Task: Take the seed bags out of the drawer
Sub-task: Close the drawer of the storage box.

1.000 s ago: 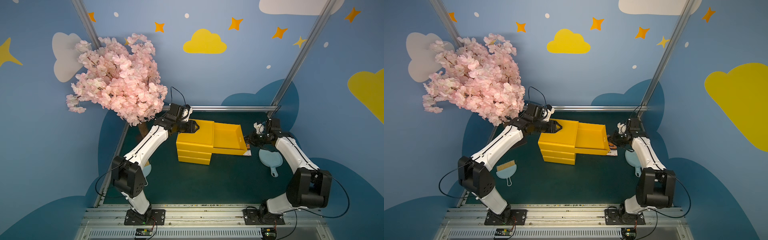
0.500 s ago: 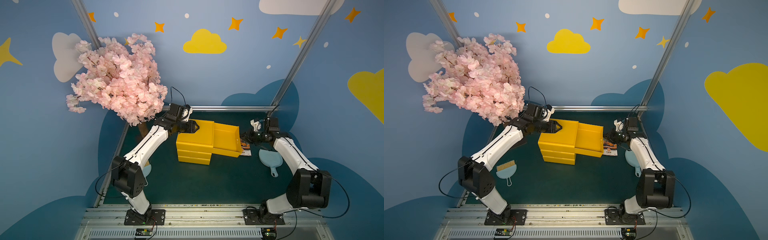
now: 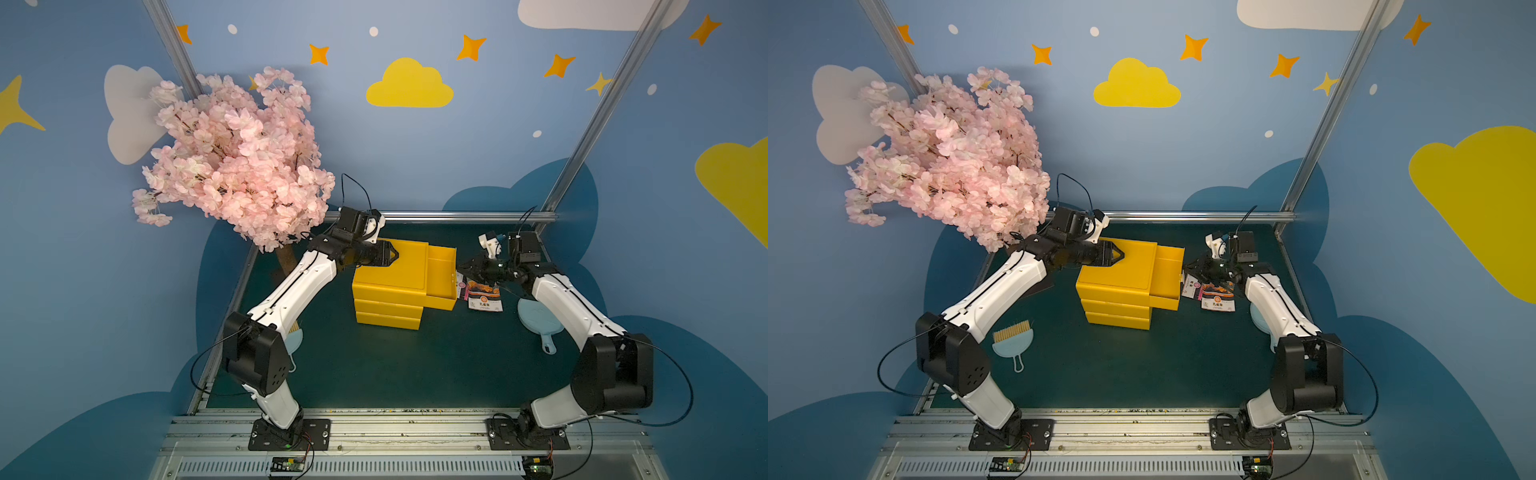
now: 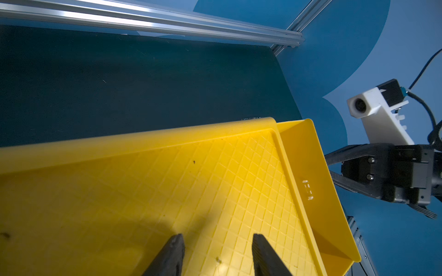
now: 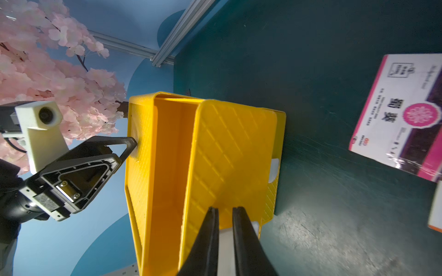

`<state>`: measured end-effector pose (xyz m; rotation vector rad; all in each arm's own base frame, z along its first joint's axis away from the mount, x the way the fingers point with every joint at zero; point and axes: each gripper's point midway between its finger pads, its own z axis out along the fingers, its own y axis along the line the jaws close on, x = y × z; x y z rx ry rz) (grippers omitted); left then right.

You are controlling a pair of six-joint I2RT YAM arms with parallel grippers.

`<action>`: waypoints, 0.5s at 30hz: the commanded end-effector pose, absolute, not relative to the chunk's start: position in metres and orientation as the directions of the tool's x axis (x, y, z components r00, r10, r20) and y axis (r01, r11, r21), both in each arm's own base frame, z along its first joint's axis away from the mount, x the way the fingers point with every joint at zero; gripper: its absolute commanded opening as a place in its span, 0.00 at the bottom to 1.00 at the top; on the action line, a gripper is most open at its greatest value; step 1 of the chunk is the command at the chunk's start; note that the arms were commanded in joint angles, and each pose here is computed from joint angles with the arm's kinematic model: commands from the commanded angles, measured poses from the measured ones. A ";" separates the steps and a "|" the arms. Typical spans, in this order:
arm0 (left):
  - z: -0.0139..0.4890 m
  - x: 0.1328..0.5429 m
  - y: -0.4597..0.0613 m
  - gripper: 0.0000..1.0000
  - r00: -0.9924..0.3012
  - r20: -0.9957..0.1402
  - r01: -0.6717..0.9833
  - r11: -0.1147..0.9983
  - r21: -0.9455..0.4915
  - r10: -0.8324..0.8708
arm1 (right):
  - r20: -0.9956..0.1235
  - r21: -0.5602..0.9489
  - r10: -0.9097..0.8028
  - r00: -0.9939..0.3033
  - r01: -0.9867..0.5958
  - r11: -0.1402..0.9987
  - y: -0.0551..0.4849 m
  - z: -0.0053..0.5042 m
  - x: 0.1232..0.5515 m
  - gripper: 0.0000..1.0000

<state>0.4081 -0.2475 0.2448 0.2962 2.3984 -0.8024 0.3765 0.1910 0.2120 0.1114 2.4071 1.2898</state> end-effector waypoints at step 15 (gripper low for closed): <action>0.155 0.365 -0.220 0.52 -0.950 -0.303 0.203 0.882 -0.426 0.073 | -0.171 0.902 0.175 -0.970 -0.083 0.423 0.270 0.182 0.369 0.17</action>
